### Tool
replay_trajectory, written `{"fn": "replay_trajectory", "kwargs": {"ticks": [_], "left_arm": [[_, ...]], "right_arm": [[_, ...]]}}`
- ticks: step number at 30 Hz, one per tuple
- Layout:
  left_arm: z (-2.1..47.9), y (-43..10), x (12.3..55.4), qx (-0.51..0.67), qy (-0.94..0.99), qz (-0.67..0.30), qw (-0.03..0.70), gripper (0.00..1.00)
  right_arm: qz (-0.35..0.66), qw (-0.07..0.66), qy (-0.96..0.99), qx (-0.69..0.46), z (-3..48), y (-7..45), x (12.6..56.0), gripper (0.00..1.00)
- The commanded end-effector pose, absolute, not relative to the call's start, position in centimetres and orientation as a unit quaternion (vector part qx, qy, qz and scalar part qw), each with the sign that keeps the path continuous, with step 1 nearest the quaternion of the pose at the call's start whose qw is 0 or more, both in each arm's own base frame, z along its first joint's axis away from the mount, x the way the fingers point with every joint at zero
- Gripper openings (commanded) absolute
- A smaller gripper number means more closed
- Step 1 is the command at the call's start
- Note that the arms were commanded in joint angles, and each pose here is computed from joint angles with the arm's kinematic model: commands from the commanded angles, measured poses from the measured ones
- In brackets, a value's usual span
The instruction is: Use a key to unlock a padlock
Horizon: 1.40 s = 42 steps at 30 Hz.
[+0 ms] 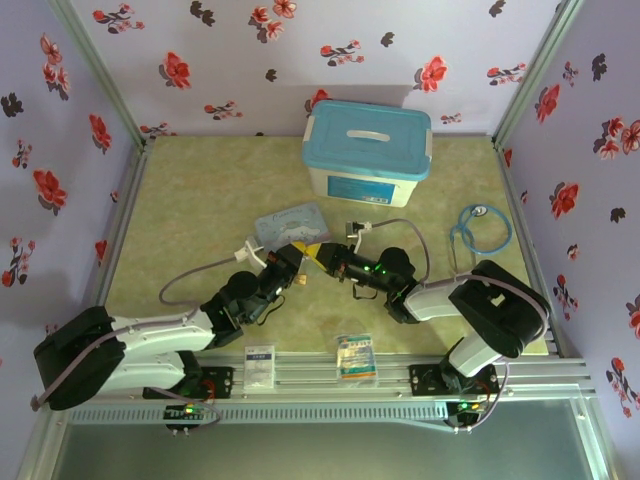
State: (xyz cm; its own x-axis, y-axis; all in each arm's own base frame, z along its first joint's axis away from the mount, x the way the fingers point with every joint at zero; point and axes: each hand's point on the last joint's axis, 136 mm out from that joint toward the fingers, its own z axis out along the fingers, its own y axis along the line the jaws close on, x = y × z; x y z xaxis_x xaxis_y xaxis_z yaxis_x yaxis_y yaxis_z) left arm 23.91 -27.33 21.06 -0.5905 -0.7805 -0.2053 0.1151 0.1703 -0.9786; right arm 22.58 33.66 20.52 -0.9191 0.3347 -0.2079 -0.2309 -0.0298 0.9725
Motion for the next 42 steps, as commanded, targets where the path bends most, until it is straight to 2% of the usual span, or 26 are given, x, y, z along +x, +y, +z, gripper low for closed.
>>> {"fn": "replay_trajectory", "kwargs": {"ticks": [1,10,13,18,22,23,26,29,30,31,33,34,35,38,40,42], "left_arm": [[20.9,-27.0,24.2,-0.256,0.661,-0.594,0.38,0.0],[20.8,-27.0,24.4,-0.257,0.662,-0.592,0.38,0.0],[20.7,-27.0,24.3,-0.259,0.662,-0.593,0.377,0.0],[20.3,-26.8,24.3,-0.263,0.664,-0.591,0.375,0.0],[19.9,-26.8,24.2,-0.263,0.67,-0.585,0.374,0.0],[19.9,-26.7,24.2,-0.261,0.672,-0.582,0.375,0.02],[20.0,-26.5,24.1,-0.249,0.686,-0.566,0.385,0.16],[20.6,-25.9,24.0,-0.237,0.701,-0.542,0.397,0.41],[20.9,-25.6,24.0,-0.236,0.705,-0.534,0.403,0.53],[20.8,-25.3,24.1,-0.24,0.709,-0.527,0.403,0.56],[21.1,-25.6,24.1,-0.236,0.708,-0.53,0.402,0.41],[21.4,-26.2,24.2,-0.233,0.706,-0.538,0.398,0.38],[21.5,-26.7,24.3,-0.232,0.701,-0.548,0.393,0.39],[21.0,-27.0,24.2,-0.237,0.691,-0.564,0.386,0.55],[20.1,-26.0,24.1,-0.245,0.702,-0.545,0.387,0.6],[20.1,-25.2,24.0,-0.238,0.713,-0.526,0.399,0.59]], "right_arm": [[0.728,0.195,0.657,0.021,21.3,34.1,22.1,0.19],[0.726,0.191,0.661,0.019,20.9,34.4,21.8,0.18],[0.726,0.192,0.66,0.02,20.9,34.4,21.9,0.14],[0.724,0.191,0.663,0.022,20.7,34.4,21.9,0.01],[0.722,0.193,0.664,0.027,20.5,34.2,22.0,0.0],[0.721,0.194,0.665,0.03,20.4,34.2,22.1,0.0],[0.718,0.195,0.668,0.032,20.1,33.9,22.1,0.0],[0.714,0.193,0.672,0.036,19.5,33.7,22.1,0.0],[0.713,0.191,0.674,0.035,19.4,33.7,22.0,0.0],[0.713,0.19,0.674,0.035,19.3,33.7,22.0,0.0],[0.71,0.188,0.677,0.048,18.9,33.9,22.4,0.0],[0.712,0.183,0.676,0.047,19.0,34.2,22.6,0.0],[0.715,0.181,0.674,0.042,19.3,34.5,22.6,0.0],[0.722,0.188,0.665,0.029,20.4,34.6,23.1,0.0],[0.724,0.185,0.664,0.03,20.6,34.4,23.3,0.0],[0.721,0.182,0.668,0.033,20.2,34.1,23.2,0.0]]}}
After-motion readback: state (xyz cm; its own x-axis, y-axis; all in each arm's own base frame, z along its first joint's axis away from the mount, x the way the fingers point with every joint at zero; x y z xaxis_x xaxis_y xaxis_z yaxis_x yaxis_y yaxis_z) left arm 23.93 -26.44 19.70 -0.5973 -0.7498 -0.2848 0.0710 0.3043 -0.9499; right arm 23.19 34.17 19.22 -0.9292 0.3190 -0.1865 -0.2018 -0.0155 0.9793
